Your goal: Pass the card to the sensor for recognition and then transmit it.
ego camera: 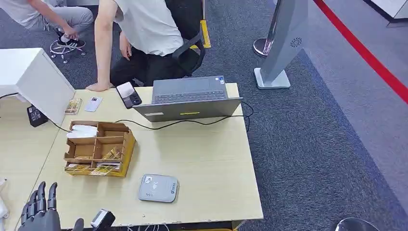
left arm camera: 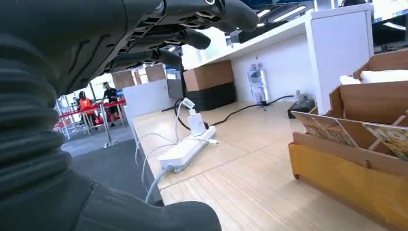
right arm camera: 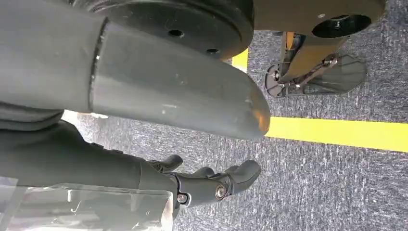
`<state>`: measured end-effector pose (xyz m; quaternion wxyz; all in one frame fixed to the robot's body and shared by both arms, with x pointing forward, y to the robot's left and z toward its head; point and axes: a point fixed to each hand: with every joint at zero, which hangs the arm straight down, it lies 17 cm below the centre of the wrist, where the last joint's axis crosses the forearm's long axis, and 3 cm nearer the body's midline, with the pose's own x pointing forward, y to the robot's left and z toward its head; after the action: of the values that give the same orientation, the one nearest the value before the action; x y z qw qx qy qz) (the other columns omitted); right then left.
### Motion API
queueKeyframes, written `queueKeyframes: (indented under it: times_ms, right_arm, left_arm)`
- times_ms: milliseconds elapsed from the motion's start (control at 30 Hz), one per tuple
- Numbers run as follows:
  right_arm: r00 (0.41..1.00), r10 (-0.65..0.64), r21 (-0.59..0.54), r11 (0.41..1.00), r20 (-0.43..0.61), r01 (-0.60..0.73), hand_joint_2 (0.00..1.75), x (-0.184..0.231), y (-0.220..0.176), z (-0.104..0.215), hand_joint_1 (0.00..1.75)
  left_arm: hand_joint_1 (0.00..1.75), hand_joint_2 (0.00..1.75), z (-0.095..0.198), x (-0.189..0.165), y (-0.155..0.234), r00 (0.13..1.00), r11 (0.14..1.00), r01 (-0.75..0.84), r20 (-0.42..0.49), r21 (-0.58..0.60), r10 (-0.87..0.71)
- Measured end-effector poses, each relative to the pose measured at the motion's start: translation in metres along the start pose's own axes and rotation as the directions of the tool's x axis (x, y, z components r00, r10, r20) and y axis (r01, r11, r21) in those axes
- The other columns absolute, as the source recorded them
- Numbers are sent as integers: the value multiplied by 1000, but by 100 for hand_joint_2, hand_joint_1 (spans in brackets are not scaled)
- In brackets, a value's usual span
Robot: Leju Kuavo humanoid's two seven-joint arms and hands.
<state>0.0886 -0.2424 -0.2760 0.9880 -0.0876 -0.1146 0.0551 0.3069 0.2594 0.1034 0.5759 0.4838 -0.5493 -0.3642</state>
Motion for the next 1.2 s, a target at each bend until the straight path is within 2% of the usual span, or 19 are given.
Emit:
queueKeyframes:
  times_ms: [600,1200]
  right_arm:
    - [1000,13,6,1000,6,-13,0,2,3,1,0]
    - [998,63,25,998,25,-64,0,5,12,3,0]
  left_arm:
    - [0,175,-5,-7,-2,1000,1000,-4,-6,8,4]
    - [0,175,-29,-5,1,999,993,8,35,115,-12]
